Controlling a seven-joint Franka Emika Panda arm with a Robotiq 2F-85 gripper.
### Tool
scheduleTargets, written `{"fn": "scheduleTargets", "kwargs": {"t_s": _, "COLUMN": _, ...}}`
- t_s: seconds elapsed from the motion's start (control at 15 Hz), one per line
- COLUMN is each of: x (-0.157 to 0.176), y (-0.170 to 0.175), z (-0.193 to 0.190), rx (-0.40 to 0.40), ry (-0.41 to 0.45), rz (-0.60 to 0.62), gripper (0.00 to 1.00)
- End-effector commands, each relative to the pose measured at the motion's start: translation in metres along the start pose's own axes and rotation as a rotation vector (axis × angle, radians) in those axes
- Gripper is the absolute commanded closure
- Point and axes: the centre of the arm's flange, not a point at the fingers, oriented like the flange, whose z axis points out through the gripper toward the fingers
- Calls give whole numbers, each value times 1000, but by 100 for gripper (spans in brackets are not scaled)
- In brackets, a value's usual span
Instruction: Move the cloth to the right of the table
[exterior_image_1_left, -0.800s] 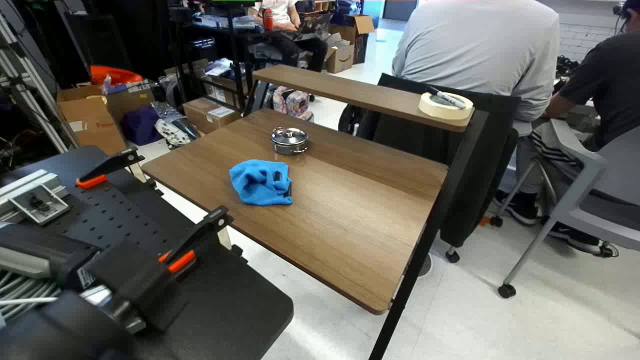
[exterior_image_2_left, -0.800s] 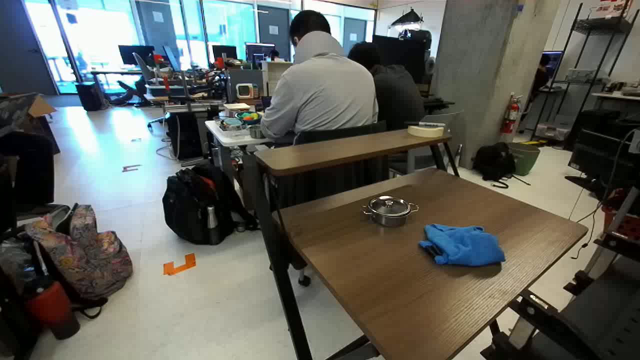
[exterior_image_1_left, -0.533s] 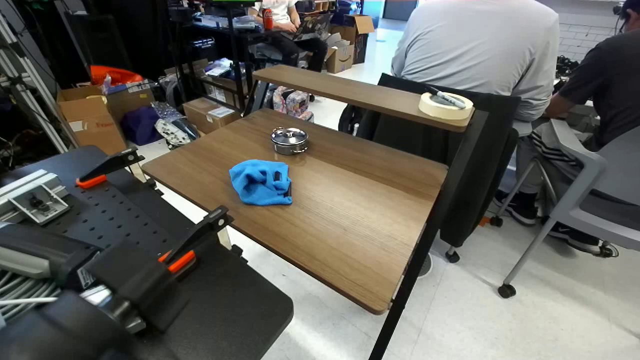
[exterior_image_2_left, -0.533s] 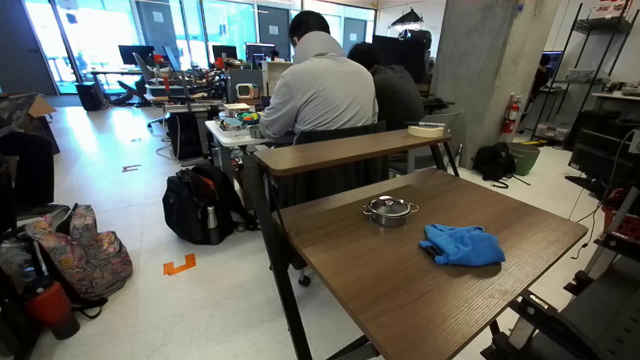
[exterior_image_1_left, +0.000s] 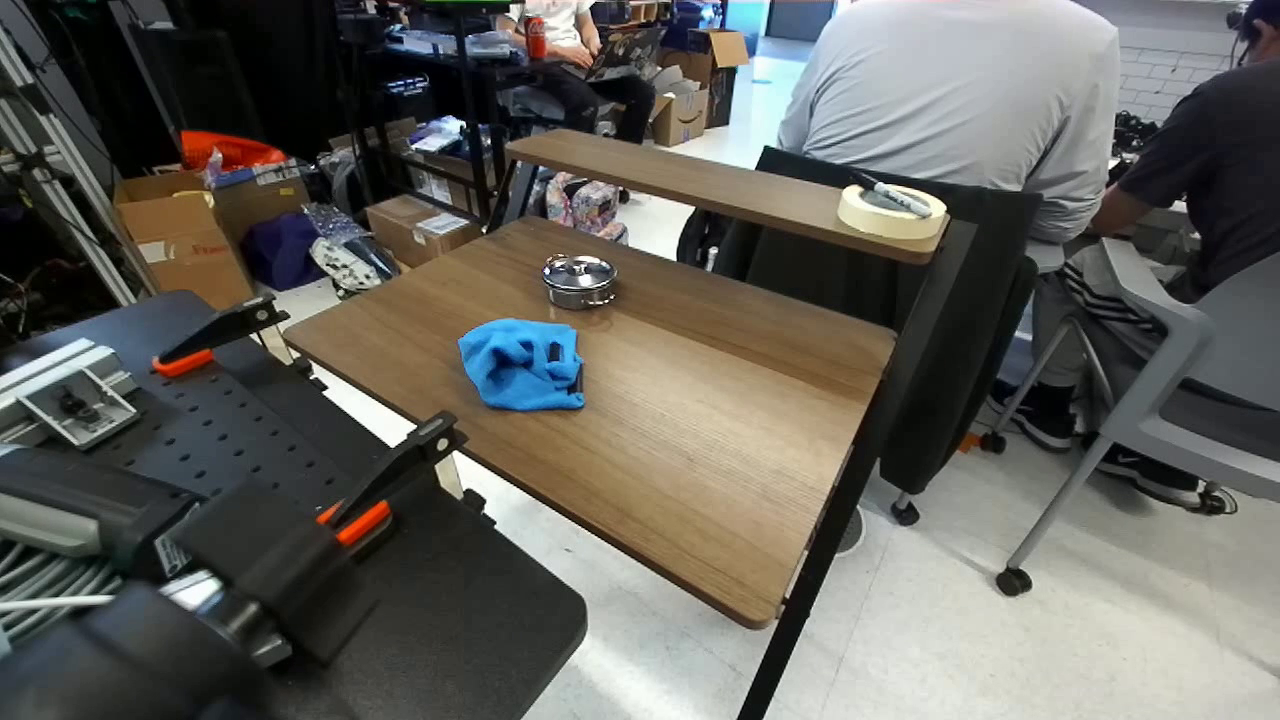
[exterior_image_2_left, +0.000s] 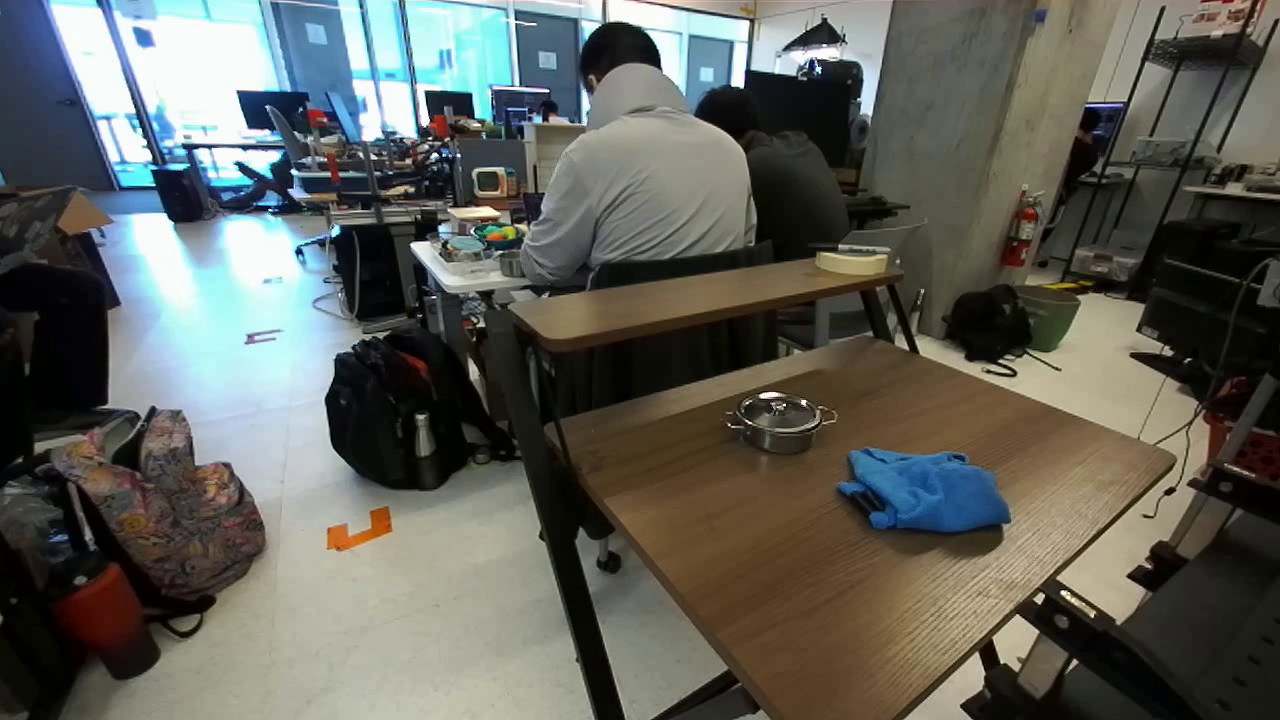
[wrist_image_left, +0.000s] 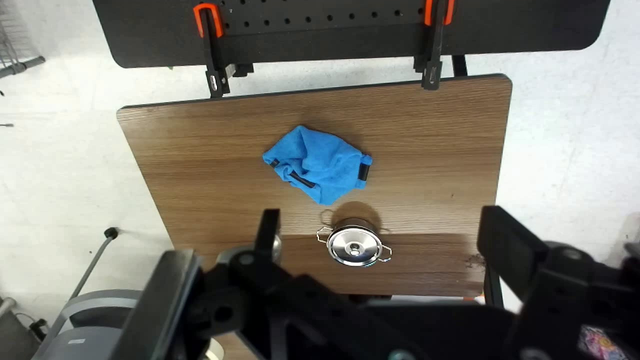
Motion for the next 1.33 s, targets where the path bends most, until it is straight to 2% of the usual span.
{"fn": "scheduleTargets", "kwargs": {"t_s": 0.0, "x": 35, "y": 10, "z": 33, "rx": -9, "ry": -2, "rz": 24, "gripper": 0}}
{"fn": "scheduleTargets", "kwargs": {"t_s": 0.47, "x": 86, "y": 25, "z": 117, "rx": -13, "ry": -69, "rz": 65, "gripper": 0}}
{"fn": "scheduleTargets", "kwargs": {"t_s": 0.87, "x": 93, "y": 31, "z": 214, "rx": -64, "ry": -188, "rz": 41, "gripper": 0}}
{"fn": "scheduleTargets", "kwargs": {"t_s": 1.27, "x": 111, "y": 37, "z": 286, "rx": -94, "ry": -291, "rz": -19, "gripper": 0}}
